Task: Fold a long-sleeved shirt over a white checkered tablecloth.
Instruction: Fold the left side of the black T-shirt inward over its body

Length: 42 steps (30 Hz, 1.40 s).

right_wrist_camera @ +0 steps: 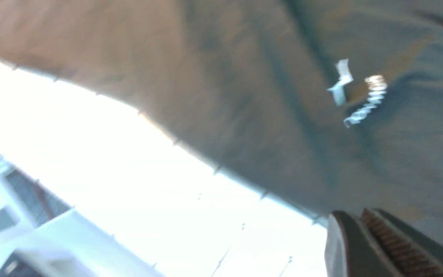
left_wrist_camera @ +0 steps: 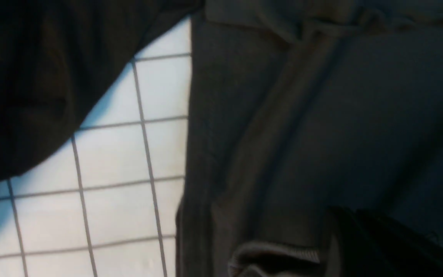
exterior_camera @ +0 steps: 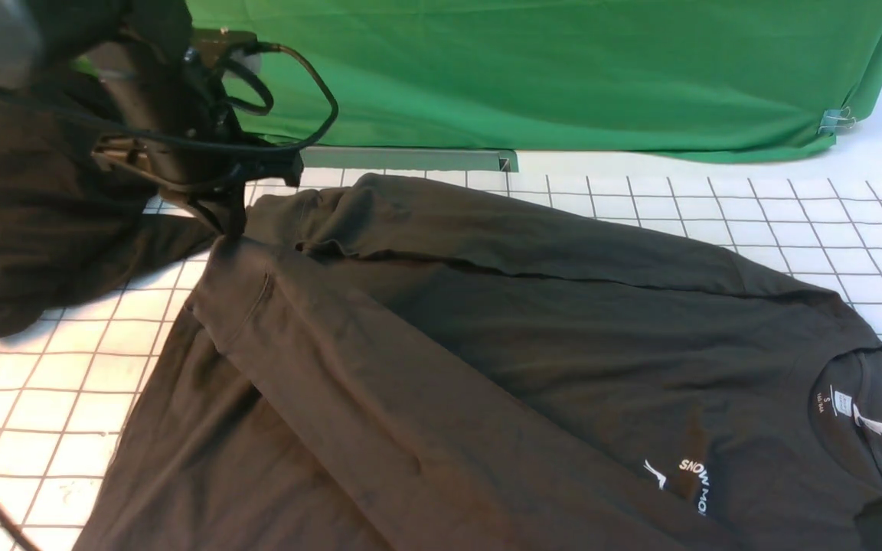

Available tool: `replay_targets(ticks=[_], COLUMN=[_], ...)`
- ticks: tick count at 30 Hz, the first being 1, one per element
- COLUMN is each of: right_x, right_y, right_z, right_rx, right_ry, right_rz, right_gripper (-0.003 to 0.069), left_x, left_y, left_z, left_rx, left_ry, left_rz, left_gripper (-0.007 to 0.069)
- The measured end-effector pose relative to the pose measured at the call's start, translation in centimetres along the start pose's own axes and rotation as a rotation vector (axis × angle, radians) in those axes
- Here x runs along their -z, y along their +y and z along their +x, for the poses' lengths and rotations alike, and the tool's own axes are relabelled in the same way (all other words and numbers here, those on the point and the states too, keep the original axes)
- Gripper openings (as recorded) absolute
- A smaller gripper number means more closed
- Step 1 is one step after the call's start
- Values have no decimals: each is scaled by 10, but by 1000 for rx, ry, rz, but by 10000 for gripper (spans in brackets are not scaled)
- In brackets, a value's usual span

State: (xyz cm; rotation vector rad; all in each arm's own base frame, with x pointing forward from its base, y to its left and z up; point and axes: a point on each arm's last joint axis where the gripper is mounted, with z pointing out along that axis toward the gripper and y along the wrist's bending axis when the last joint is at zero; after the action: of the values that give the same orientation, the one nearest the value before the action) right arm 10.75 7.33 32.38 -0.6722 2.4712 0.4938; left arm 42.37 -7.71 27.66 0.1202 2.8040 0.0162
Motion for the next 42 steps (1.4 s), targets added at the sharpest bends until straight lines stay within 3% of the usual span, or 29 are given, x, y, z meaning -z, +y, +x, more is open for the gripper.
replay_targets(ticks=[5,13,16,17,21,25,38,39,42], right_x=[-13,-80,-115,-134,-168,-193,-221,-221,-220], right_y=[8,27,39,42,44,40,33,34,37], right_z=[-7,-24,-27,-28,-27,-23,-35,-37,-44], right_rx=[47,170,231,251,247,246,314,317,320], right_ry=[84,244,280,293,319,364,279,272,271], right_rz=[-135,-217,-207,-188,-158,-133,-59,-58,-65], right_gripper=[40,76,175,261,384,408,404,389,211], left_x=[-18,-43,-47,-49,-49,-49,-49,-49,-49], left_y=[10,11,11,10,10,10,10,10,10], left_z=[-19,-22,-22,-22,-22,-22,-23,-23,-22], left_rx=[38,52,57,60,60,61,59,59,61], left_ry=[0,46,54,54,55,55,43,43,49], left_rz=[6,12,13,14,15,17,18,18,22], left_gripper=[6,6,6,6,6,6,7,7,7])
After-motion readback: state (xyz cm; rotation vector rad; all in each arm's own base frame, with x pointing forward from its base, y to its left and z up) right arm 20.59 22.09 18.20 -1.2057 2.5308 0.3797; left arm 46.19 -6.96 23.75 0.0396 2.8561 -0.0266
